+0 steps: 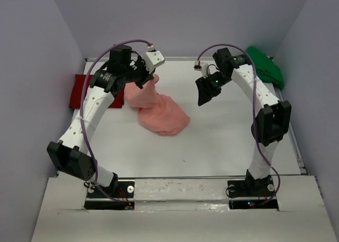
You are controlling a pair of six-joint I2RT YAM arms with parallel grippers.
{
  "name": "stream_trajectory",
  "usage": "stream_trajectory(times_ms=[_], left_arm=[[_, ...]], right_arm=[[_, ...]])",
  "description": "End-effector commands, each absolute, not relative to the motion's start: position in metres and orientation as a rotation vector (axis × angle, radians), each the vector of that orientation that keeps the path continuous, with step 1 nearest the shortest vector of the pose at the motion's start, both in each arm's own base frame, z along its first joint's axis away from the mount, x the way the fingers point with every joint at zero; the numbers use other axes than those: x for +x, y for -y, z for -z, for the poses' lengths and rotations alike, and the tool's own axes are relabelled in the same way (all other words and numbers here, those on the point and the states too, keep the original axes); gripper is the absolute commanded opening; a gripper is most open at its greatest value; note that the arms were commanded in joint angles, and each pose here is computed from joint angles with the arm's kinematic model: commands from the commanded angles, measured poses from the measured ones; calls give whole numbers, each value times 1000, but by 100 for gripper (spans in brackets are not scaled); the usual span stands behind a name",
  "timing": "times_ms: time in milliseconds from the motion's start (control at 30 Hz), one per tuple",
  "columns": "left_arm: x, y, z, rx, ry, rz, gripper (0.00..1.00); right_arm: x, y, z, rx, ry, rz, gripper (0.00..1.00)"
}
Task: Fold and stack the t-shirts
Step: Move the tshirt to the center of the board, then flatten the tshirt out
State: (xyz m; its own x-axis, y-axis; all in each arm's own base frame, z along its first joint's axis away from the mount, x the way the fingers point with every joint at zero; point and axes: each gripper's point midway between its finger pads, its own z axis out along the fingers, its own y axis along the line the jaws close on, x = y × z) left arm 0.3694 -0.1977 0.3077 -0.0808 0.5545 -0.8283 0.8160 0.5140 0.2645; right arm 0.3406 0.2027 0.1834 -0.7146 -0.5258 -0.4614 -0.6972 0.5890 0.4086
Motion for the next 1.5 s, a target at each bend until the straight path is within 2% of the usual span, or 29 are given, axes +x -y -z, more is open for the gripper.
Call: stream_trajectory(times_ms=[0,100,300,500,633,733,1100,1467], left_arm=[[342,193,-392,1071,-1562,314,0],[346,175,-393,1008,-1582,210,0],[343,138,-344,937,-1692,97,0],[333,116,-322,884,-1739,76,0],[327,112,-308,880,-1768,86,0],[325,113,-289,888,-1803,108,0],[328,94,-261,861,-1860,94,0],[333,88,-249,842,-1888,126,0]], right_arm=[[329,-232,-197,-1108,-2480,-929,62],[336,-244,-178,-1170,-2491,-849,62],[360,-262,-147,-1196,-2527,-785,60],[384,-266,-122,-1188,-2530,-724,59],[419,-266,-101,-1117,-2504,-579,56],[431,-272,-103,-1107,-2506,-583,55],[416,-277,-66,-1158,-2594,-694,53],[366,-274,-44,-1262,-2672,-773,52]])
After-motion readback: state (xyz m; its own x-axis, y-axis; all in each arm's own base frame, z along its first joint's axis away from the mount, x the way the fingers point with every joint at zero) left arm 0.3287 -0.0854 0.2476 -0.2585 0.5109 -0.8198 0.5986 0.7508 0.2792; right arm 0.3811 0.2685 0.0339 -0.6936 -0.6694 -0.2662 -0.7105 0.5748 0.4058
